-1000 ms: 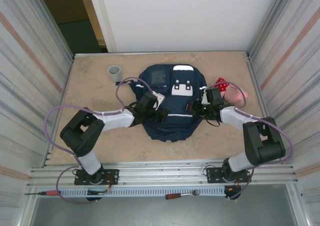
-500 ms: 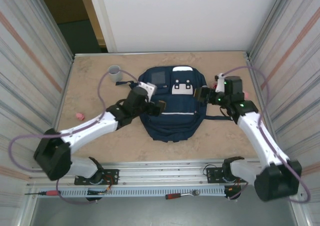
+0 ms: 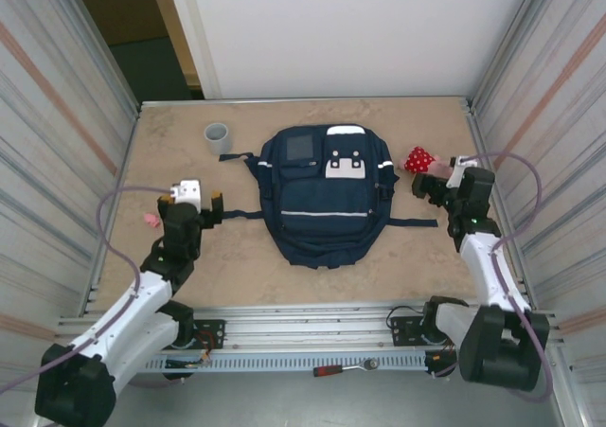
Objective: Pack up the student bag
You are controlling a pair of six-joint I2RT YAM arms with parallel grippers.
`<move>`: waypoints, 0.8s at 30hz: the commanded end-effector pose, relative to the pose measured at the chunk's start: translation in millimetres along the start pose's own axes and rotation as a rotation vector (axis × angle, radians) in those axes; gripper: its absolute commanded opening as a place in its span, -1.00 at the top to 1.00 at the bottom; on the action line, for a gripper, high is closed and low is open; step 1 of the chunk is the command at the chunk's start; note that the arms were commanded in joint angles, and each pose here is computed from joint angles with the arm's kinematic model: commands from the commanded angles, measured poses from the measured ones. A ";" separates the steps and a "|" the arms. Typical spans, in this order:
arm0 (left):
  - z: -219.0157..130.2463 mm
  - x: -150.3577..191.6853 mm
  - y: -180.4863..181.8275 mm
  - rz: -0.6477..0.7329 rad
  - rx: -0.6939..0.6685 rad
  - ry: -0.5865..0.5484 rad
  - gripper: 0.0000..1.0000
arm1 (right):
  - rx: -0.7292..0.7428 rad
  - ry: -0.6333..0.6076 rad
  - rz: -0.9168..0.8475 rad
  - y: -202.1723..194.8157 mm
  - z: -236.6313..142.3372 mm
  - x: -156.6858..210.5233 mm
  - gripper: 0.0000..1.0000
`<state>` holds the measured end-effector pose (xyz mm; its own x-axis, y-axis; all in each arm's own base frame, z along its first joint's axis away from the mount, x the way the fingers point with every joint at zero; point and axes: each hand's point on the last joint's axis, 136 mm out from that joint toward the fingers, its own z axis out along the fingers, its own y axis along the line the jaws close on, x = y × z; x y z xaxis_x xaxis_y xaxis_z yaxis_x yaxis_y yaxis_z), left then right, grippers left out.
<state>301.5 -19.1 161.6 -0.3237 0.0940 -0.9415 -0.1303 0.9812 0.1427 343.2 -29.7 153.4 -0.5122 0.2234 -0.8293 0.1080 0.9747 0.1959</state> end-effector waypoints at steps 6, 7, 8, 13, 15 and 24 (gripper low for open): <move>46.6 13.1 1.2 0.047 -0.017 -0.092 -0.97 | 0.033 -0.101 -0.211 7.4 46.6 1.1 -0.98; 55.4 10.2 -7.0 0.071 0.018 -0.117 -0.97 | 0.019 -0.114 -0.229 10.8 48.5 -2.6 -0.98; 63.4 4.9 -15.1 0.099 0.052 -0.153 -0.97 | 0.007 -0.124 -0.250 14.7 46.1 -5.6 -0.98; 91.8 34.5 8.9 -0.063 0.071 -0.071 -0.97 | -0.090 -0.298 -0.198 24.7 47.7 -26.1 -0.98; 101.3 36.3 13.9 -0.120 0.117 -0.009 -0.97 | -0.106 -0.268 -0.197 27.5 64.6 -31.6 -0.98; 111.1 37.6 2.3 -0.053 0.112 0.049 -0.97 | -0.147 -0.191 -0.208 34.8 93.6 -25.5 -0.97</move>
<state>392.4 7.8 93.7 -0.3546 0.0440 -0.9340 -0.0546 0.9962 0.0677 430.5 -5.0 106.7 -0.3896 0.0407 -0.9201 -0.0815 0.9936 0.0785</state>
